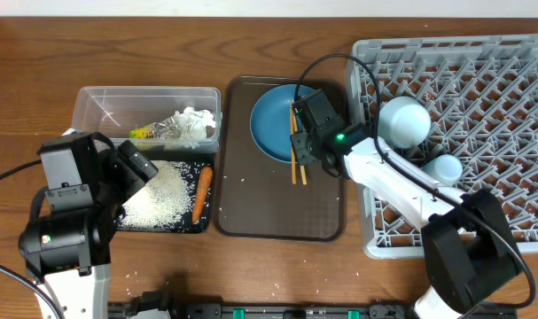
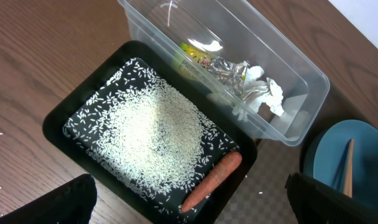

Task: Sort waste into correct bins and load items into the dishwasher rack
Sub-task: 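Move the right gripper to the blue plate and grasp one chopstick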

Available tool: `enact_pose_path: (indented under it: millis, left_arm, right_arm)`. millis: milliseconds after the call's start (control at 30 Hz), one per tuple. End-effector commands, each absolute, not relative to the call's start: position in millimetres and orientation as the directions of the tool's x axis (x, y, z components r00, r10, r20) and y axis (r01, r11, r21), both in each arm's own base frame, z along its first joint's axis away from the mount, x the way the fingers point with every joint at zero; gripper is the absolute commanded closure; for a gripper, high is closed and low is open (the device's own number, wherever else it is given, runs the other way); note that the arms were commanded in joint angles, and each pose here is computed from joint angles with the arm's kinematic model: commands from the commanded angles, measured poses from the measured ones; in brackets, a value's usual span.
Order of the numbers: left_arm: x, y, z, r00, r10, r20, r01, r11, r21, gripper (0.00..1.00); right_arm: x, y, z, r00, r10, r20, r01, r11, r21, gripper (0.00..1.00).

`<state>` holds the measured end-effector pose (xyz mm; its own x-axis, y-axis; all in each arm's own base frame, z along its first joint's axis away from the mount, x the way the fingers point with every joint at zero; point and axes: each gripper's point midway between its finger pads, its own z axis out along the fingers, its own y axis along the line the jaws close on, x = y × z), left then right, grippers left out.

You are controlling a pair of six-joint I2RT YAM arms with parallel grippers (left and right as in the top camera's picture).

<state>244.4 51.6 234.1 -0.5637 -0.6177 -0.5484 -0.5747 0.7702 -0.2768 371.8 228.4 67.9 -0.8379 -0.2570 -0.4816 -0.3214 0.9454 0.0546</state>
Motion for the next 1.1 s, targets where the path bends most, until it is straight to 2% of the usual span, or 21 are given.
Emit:
enact_pose_path:
  millis: [0, 367, 1067]
  left_arm:
    - [244, 53, 236, -0.557, -0.622, -0.55, -0.58, 0.766, -0.278, 0.01]
    - [244, 53, 236, -0.558, -0.622, -0.55, -0.579, 0.766, -0.278, 0.01]
    - [244, 53, 235, -0.558, -0.622, -0.55, -0.58, 0.766, -0.278, 0.01]
  right_arm:
    - [368, 238, 64, -0.862, -0.216, -0.459, -0.301, 0.946, 0.119, 0.74]
    - [357, 237, 54, -0.893, -0.183, -0.412, -0.258, 0.956, 0.136, 0.78]
    - [342, 247, 49, -0.895, -0.216, -0.39, -0.286, 0.949, 0.13, 0.79]
